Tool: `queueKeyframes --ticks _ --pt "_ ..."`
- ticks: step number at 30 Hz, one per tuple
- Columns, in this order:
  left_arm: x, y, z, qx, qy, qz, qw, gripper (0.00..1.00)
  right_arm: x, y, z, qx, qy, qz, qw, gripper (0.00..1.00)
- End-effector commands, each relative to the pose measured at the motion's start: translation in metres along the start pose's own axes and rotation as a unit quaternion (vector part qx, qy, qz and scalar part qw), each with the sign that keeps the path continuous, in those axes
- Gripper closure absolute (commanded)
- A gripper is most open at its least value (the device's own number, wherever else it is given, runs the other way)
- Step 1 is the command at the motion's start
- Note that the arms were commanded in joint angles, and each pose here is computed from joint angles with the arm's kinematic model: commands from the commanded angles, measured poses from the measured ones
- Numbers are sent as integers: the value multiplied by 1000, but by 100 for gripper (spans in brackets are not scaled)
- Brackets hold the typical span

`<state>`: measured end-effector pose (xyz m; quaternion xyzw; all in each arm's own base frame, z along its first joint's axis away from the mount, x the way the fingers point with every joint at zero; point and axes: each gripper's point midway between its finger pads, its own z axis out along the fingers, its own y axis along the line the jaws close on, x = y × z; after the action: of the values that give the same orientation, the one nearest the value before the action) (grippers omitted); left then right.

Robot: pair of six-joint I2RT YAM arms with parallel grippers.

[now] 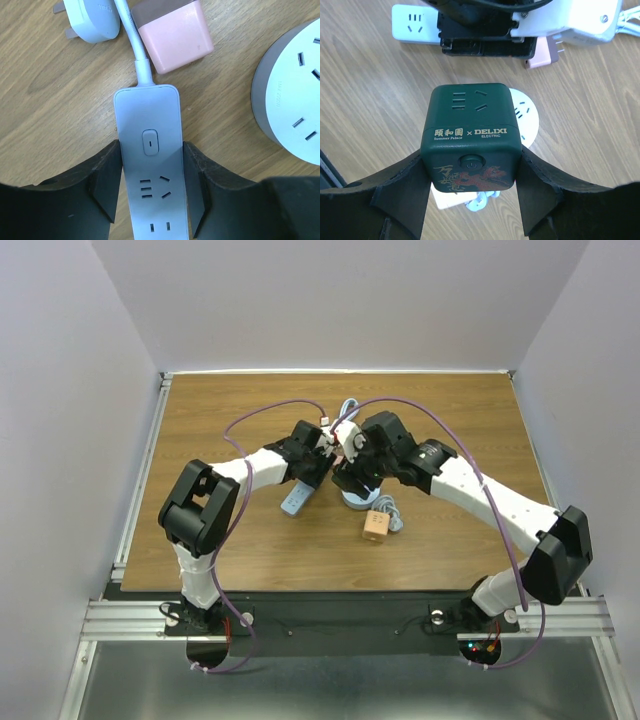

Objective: Insert the plug

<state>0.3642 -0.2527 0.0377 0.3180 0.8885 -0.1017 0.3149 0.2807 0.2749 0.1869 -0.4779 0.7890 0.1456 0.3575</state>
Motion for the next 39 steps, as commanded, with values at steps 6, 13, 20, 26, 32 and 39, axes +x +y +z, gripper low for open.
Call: queueKeyframes --ticks 6,13,20,26,32,39 --pt "-43 -20 -21 49 -69 -64 994 33 -17 10 -1 -46 15 -9 999 100" --pt "-72 15 -62 38 -159 -143 976 18 -22 16 12 -72 48 -12 996 99" --pt "-71 63 -84 -19 -200 -221 954 17 -25 23 36 -85 85 -27 992 100" --pt "-67 109 -109 -71 -247 -297 920 17 -25 31 64 -90 109 -38 989 100" --pt "-69 116 -120 -79 -265 -306 911 16 -37 50 77 -117 111 -38 986 100" --pt "-64 114 -111 -74 -249 -307 916 15 -28 61 92 -119 141 -32 982 100"
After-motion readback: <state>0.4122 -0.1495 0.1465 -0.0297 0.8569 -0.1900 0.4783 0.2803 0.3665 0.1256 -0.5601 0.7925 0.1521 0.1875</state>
